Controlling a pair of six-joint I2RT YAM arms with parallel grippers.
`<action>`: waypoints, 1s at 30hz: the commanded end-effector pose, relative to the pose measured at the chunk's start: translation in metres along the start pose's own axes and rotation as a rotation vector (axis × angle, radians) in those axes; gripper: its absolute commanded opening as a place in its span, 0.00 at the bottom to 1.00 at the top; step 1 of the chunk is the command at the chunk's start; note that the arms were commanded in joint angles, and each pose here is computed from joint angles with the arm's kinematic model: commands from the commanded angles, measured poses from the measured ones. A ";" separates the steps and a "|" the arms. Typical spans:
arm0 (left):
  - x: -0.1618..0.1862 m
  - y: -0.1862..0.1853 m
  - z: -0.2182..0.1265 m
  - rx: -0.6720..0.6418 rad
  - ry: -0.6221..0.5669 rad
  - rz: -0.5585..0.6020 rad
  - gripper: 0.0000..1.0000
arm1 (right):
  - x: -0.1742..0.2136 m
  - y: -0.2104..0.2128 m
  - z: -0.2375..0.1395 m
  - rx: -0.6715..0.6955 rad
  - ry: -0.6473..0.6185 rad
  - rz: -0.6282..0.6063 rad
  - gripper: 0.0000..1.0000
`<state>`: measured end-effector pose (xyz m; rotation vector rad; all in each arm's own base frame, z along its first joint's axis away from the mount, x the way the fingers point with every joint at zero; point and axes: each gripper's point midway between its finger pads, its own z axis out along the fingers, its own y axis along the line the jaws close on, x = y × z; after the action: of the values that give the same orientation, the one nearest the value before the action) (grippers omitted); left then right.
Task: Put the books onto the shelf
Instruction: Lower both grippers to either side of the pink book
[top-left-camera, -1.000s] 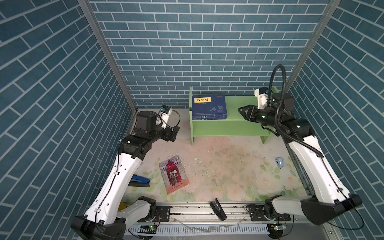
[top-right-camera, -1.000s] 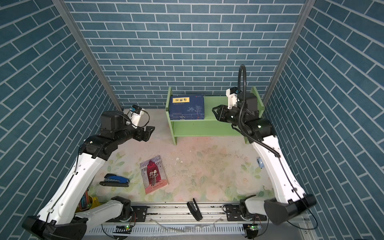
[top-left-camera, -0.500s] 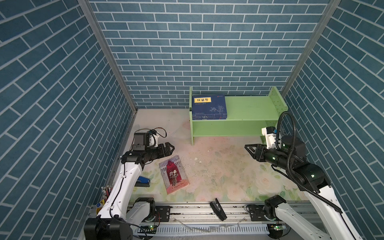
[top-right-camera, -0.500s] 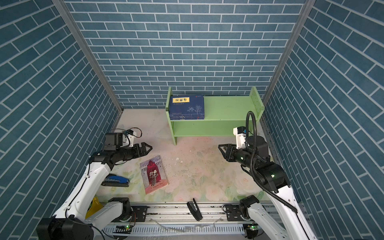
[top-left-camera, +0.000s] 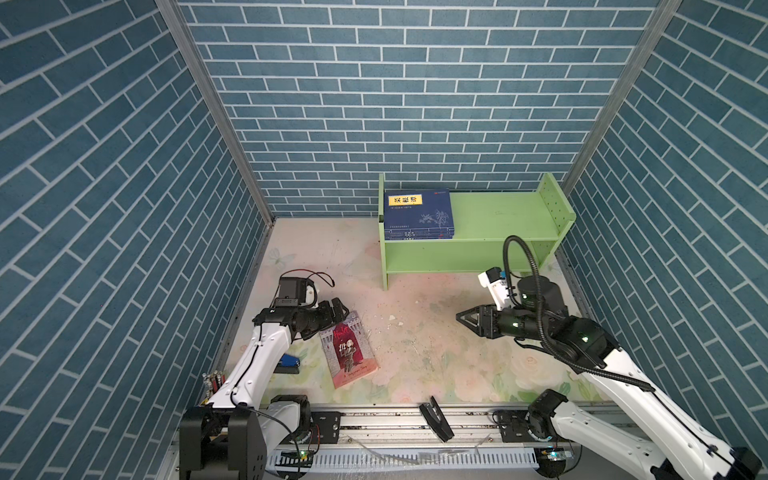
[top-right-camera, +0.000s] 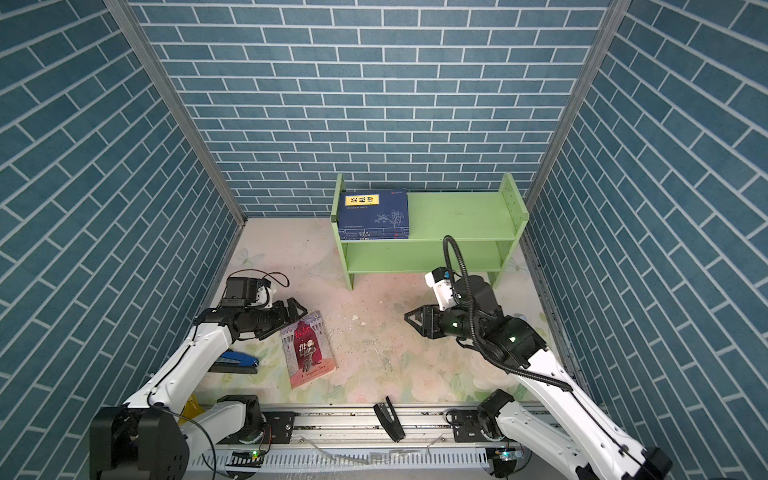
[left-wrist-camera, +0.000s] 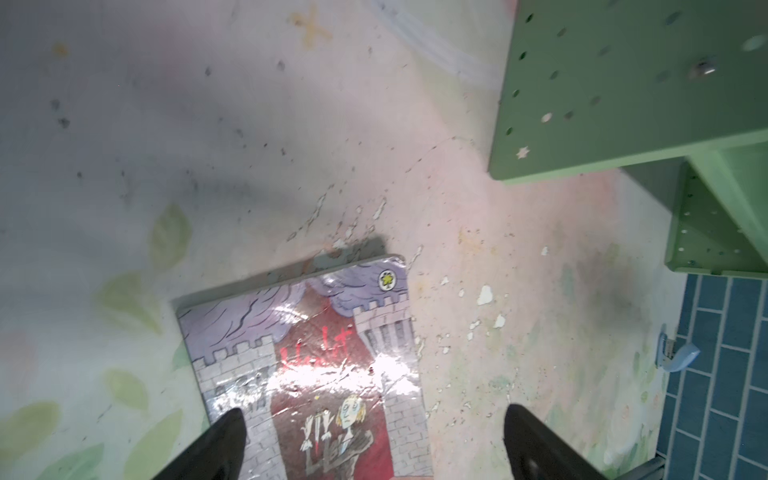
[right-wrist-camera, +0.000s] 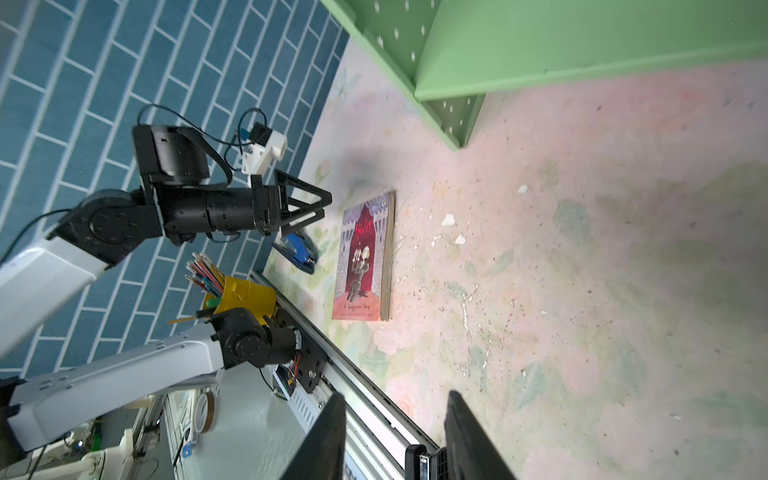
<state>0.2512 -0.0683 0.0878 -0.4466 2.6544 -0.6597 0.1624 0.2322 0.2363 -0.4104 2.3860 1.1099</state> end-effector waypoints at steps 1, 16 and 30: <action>0.011 0.020 0.005 -0.069 0.011 -0.046 0.99 | 0.005 0.004 0.022 0.011 0.002 -0.018 0.44; 0.014 0.036 0.017 -0.147 0.076 0.024 1.00 | 0.043 0.002 0.152 0.053 0.027 -0.064 0.50; 0.051 0.042 0.053 -0.146 0.250 -0.014 1.00 | 0.054 -0.021 0.175 0.095 0.003 0.017 0.50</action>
<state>0.2395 -0.0613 0.0296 -0.4577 2.8651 -0.5217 0.1721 0.3492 0.0877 -0.4317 2.4720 0.9747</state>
